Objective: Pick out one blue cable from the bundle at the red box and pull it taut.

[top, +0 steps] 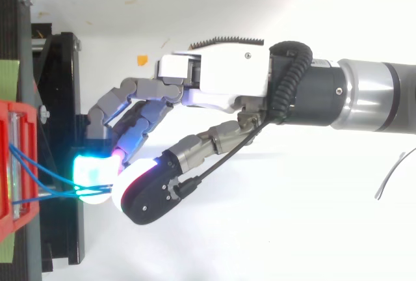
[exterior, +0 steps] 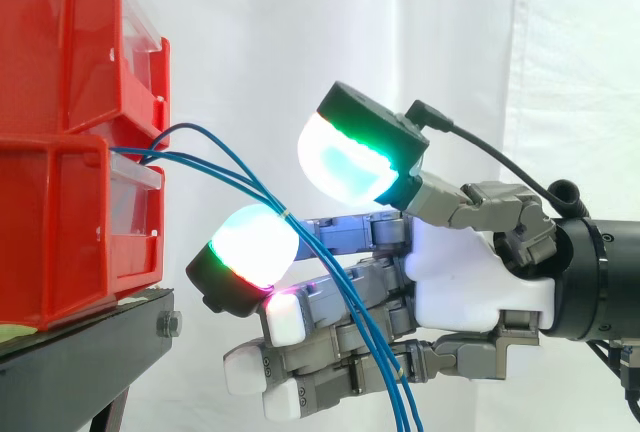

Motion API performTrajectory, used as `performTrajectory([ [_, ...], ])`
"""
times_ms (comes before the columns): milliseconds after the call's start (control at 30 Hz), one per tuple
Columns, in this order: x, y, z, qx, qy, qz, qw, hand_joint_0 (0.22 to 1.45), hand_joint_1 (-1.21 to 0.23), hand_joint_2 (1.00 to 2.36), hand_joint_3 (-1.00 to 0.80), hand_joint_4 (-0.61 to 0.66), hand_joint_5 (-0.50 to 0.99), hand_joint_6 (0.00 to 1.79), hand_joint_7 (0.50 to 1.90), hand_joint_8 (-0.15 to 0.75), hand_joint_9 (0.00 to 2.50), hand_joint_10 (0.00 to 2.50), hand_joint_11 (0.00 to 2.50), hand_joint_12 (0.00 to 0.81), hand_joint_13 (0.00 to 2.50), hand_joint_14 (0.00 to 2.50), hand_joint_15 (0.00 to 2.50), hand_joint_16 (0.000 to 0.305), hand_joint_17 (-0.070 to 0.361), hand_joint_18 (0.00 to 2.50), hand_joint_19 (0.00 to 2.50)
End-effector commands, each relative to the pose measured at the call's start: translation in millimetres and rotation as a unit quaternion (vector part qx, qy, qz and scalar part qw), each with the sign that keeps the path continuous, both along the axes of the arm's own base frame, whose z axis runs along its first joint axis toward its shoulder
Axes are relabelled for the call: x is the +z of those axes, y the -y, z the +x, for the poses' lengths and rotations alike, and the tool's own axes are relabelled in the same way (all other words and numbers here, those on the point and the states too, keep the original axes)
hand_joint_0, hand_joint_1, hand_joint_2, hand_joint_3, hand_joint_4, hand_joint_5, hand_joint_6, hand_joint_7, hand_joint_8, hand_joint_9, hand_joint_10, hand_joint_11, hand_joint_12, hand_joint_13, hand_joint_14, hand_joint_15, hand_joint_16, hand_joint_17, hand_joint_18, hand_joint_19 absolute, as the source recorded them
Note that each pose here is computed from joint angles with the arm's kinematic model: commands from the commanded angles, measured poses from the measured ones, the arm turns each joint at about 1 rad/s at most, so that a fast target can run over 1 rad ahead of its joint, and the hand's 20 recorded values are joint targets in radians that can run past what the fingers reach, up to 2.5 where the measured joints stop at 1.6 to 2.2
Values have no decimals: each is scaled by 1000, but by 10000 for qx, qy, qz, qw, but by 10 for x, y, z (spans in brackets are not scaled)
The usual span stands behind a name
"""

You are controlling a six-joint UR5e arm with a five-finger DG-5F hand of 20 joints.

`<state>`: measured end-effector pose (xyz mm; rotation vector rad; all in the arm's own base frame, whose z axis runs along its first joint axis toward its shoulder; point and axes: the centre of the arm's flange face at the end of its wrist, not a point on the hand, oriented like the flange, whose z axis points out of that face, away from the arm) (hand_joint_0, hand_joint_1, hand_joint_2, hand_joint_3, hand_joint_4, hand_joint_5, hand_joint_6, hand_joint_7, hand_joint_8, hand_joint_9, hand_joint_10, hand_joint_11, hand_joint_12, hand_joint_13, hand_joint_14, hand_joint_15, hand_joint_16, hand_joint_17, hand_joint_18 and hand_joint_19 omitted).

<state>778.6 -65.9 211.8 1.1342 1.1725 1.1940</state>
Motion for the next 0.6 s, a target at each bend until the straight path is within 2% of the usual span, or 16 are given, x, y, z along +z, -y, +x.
performTrajectory([
  [0,22,11,8,11,-14,-1,10000,465,-624,1000,-500,114,-143,826,783,248,979,18,474,328,711,13,348,49,110,486,493],
  [67,17,12,3,11,-37,-4,10000,474,-693,1000,-500,111,-142,826,802,241,985,18,481,325,722,15,348,48,108,491,495],
  [133,17,12,3,11,-37,-4,10000,534,-768,1000,-500,78,-144,847,825,220,989,18,498,304,720,14,356,44,98,492,510],
  [233,17,12,3,11,-37,-4,10000,629,-784,1004,-453,2,-146,882,848,201,1000,20,509,285,738,15,370,41,92,521,509],
  [433,25,-4,8,34,-29,-4,10000,635,-804,1021,-228,-99,-140,947,854,207,1046,20,533,288,770,17,383,41,92,564,528],
  [567,39,-9,16,57,-13,-4,10000,635,-803,1020,-208,-93,-136,949,865,212,1072,20,547,292,782,16,395,41,92,570,538],
])
